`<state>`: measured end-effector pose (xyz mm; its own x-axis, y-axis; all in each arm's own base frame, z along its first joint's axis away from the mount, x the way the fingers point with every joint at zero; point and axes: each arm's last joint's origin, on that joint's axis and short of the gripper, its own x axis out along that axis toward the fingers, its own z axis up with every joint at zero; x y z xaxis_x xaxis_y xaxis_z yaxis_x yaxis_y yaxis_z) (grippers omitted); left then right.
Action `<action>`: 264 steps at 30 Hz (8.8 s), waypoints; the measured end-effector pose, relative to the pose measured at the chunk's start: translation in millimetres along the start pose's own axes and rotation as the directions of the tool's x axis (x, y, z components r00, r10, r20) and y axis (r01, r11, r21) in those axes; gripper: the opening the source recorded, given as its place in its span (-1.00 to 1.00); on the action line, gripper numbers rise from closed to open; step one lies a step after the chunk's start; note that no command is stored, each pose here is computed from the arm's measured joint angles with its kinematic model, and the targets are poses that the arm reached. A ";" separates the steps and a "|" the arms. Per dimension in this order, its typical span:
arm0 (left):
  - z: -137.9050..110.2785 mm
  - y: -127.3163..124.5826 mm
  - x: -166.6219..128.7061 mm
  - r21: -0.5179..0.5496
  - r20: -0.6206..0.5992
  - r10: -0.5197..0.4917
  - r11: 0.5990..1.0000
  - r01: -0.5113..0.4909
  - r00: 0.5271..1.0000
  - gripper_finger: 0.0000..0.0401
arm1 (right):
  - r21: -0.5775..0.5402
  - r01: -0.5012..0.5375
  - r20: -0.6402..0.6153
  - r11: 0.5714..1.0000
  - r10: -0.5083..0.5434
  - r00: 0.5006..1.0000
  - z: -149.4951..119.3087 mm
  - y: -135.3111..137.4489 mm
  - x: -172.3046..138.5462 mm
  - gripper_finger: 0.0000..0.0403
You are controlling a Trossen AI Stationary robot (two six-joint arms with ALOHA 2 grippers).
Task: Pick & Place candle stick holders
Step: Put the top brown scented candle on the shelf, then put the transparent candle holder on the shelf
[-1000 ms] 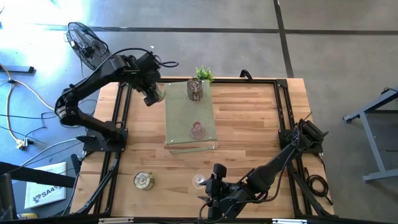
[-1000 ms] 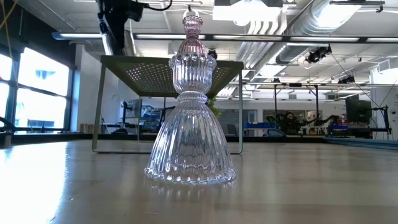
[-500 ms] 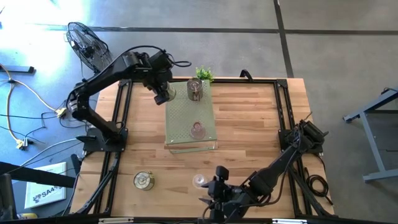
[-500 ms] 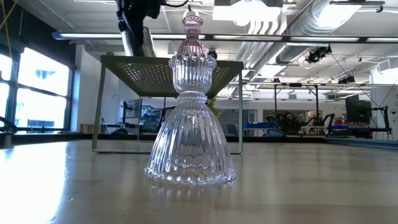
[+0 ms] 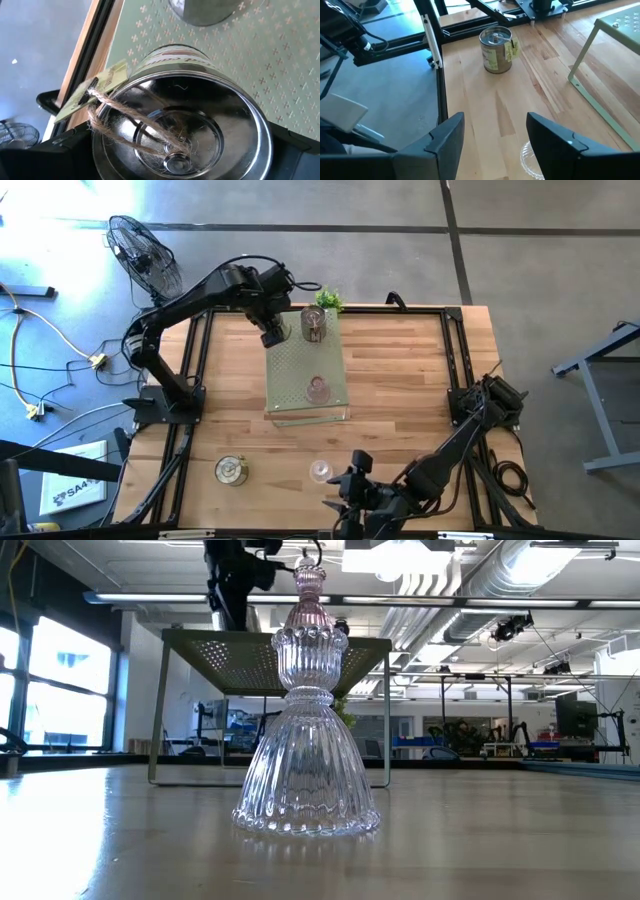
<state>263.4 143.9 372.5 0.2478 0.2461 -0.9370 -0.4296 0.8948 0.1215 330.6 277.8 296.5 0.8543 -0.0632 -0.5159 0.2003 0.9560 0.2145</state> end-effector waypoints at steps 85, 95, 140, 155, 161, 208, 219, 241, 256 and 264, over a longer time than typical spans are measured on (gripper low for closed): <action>0.2 2.0 -35.8 -0.033 -0.030 -0.054 0.998 0.053 0.998 0.97 | -0.012 -0.004 -0.044 1.000 0.003 0.999 -7.1 0.3 5.2 0.04; -25.6 3.9 -88.4 -0.044 0.142 -0.089 0.994 0.096 0.986 0.97 | -0.010 -0.011 -0.046 1.000 0.010 0.999 -8.8 2.3 3.3 0.04; -169.0 -199.0 -48.2 0.637 0.308 -0.741 0.626 0.450 0.596 0.97 | -0.050 0.046 -0.057 0.998 -0.049 0.997 -24.8 7.3 -10.5 0.03; -210.6 -232.9 -19.7 0.623 0.422 -0.690 0.692 0.365 0.589 0.97 | -0.093 0.076 -0.056 0.993 -0.081 0.995 -26.2 4.7 -10.8 0.04; -217.7 -236.0 -1.9 0.636 0.413 -0.702 0.678 0.368 0.580 0.97 | -0.112 0.080 -0.056 0.990 -0.087 0.995 -26.4 4.3 -10.8 0.04; -234.1 -272.4 78.7 0.652 0.567 -0.773 0.632 0.419 0.283 0.97 | -0.167 0.119 -0.015 0.979 -0.123 0.992 -25.2 3.0 -10.8 0.03; -221.0 -286.7 92.8 0.610 0.629 -0.736 0.666 0.430 0.248 0.97 | -0.180 0.116 -0.016 0.977 -0.121 0.993 -25.3 3.0 -10.8 0.03; -181.4 -295.8 126.1 0.517 0.646 -0.684 0.719 0.464 0.338 0.97 | -0.182 0.113 -0.019 0.977 -0.118 0.993 -25.3 3.1 -10.8 0.04; -179.6 -296.0 127.4 0.523 0.639 -0.691 0.713 0.468 0.338 0.97 | -0.176 0.113 -0.013 0.978 -0.117 0.993 -24.8 3.6 -10.7 0.04; -179.8 -296.2 127.5 0.525 0.637 -0.693 0.711 0.469 0.338 0.97 | -0.179 0.113 -0.013 0.977 -0.117 0.993 -24.8 3.6 -10.8 0.04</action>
<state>266.1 -156.7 158.2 0.9346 -0.2995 -0.1917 0.2662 0.9468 -0.1810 310.2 289.0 282.2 0.8189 -0.1708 -0.5479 0.2060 0.9786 0.0027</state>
